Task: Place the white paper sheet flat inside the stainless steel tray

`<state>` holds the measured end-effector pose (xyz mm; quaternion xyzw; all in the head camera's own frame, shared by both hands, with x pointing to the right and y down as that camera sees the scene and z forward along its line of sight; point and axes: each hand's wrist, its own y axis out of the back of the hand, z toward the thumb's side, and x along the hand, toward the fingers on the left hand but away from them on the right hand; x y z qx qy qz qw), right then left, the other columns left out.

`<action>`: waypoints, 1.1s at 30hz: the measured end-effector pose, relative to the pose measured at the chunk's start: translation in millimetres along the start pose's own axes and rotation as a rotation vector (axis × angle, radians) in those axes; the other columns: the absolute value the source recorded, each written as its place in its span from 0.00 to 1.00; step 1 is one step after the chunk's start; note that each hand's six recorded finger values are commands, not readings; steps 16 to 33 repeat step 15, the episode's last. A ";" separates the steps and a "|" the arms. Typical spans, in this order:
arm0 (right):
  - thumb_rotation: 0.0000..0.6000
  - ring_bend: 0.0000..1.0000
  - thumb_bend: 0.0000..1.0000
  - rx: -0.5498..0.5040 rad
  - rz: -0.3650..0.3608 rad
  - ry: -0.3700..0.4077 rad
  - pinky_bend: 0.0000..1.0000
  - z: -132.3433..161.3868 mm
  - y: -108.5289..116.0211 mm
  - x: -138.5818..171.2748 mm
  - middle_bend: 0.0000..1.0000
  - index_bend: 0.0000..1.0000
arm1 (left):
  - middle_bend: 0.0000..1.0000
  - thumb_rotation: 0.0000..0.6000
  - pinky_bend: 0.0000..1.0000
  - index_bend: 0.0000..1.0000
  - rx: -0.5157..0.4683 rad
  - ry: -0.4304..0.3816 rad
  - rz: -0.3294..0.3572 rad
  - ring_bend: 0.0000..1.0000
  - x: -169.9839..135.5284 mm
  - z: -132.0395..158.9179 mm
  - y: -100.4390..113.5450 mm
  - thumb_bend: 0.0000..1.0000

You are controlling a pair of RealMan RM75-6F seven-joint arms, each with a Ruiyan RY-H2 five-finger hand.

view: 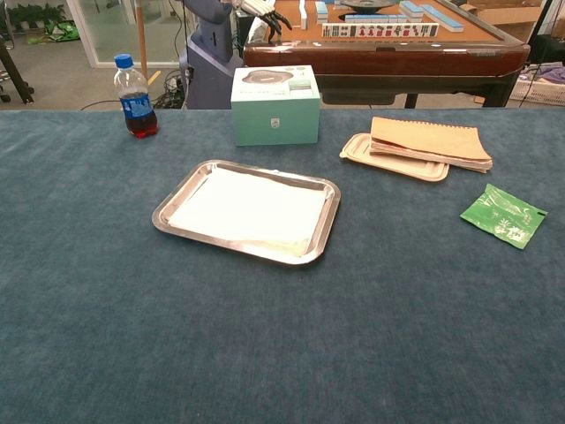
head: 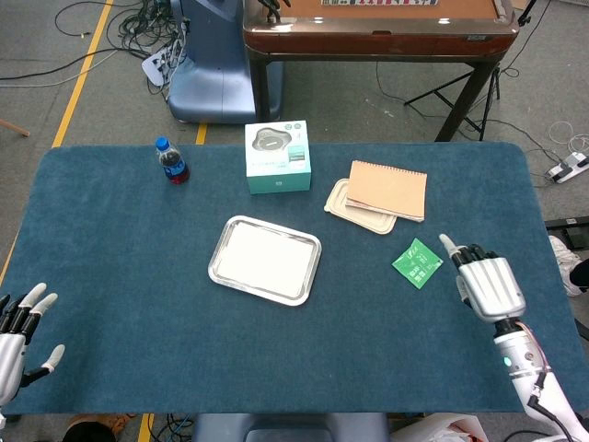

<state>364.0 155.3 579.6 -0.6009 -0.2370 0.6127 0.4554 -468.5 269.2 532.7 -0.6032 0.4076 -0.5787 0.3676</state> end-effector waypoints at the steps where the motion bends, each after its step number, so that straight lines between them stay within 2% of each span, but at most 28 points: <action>1: 1.00 0.24 0.59 -0.003 -0.004 -0.014 0.49 -4.4 -1.6 4.4 0.30 0.00 | 0.09 1.00 0.00 0.17 0.000 -0.002 -0.001 0.10 0.6 0.6 -0.4 0.24; 6: 1.00 0.24 0.59 -0.009 -0.044 -0.058 0.49 -21.1 -5.2 24.2 0.30 0.00 | 0.09 1.00 0.00 0.17 -0.003 -0.015 -0.003 0.10 2.8 4.9 -1.9 0.24; 14: 1.00 0.24 0.59 -0.033 -0.092 -0.065 0.49 -26.6 -1.4 36.5 0.30 0.00 | 0.09 1.00 0.00 0.17 -0.006 -0.026 -0.004 0.10 4.5 9.0 -3.4 0.24; 33: 1.00 0.24 0.59 -0.035 -0.094 -0.065 0.49 -26.7 -0.9 37.0 0.30 0.00 | 0.09 1.00 0.00 0.17 -0.006 -0.027 -0.005 0.10 4.6 9.1 -3.5 0.24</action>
